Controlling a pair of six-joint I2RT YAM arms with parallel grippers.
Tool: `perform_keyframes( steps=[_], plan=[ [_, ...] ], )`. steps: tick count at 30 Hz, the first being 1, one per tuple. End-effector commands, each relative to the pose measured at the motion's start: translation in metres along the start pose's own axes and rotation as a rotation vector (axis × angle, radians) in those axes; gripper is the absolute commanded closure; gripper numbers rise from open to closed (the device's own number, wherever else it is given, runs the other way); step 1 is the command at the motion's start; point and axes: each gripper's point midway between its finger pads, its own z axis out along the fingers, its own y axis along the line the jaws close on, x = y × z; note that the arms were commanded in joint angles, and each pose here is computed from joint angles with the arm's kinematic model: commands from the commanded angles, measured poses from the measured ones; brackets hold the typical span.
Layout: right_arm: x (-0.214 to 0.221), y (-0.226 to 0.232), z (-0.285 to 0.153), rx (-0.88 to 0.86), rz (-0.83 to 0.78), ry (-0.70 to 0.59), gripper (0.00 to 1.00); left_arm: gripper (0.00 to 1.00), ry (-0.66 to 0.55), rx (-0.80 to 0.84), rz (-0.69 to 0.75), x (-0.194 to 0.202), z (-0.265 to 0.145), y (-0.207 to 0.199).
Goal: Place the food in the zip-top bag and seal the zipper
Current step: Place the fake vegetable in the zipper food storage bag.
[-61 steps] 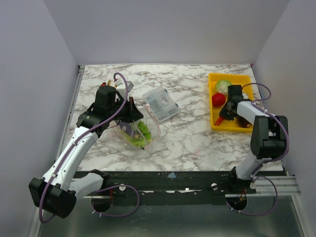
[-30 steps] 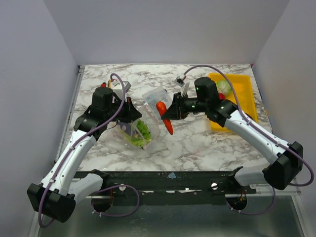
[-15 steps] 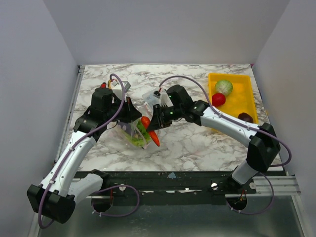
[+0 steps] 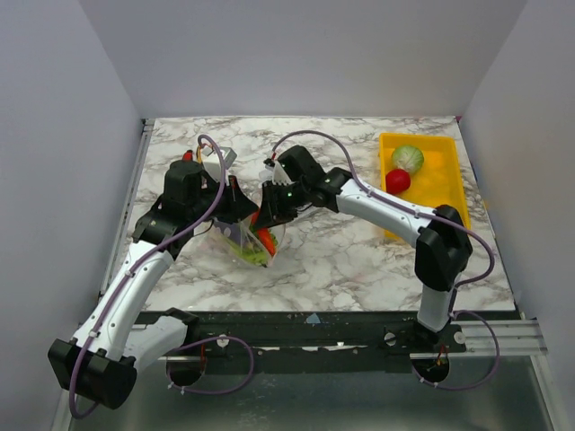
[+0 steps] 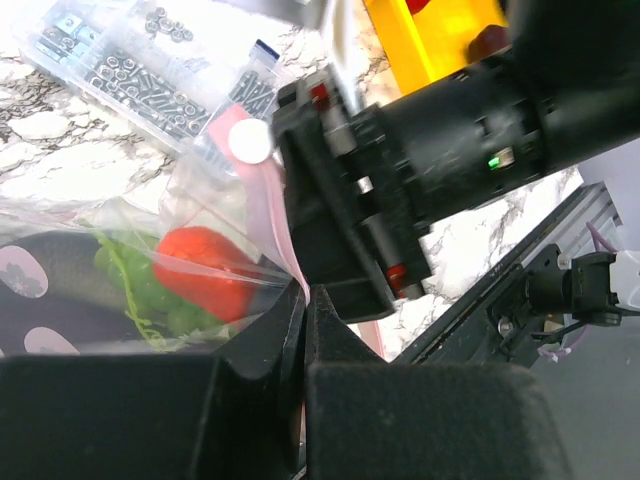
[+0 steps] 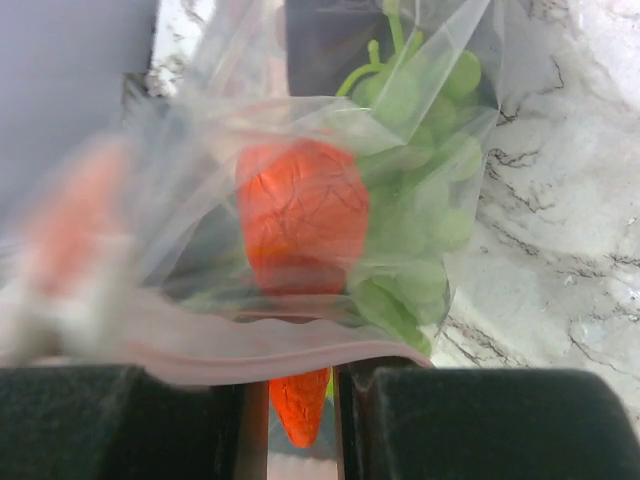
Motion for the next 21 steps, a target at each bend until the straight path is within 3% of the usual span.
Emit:
perform_keyframes(
  steps=[1,4,11,21],
  plan=[
    [0.003,-0.011,0.021,0.093,0.001,-0.012,0.75,1.0,-0.059,0.042,0.04,-0.012,-0.006,-0.011],
    [0.003,-0.016,0.021,0.108,-0.008,-0.037,0.63,1.0,-0.06,0.035,0.038,-0.012,-0.006,-0.01],
    [0.014,-0.02,0.01,0.135,-0.052,-0.075,0.52,1.0,-0.057,0.037,0.035,-0.012,-0.006,-0.01],
    [0.034,-0.015,0.009,0.128,-0.13,-0.101,0.52,1.0,-0.049,0.037,0.031,-0.011,-0.004,-0.009]
  ],
)
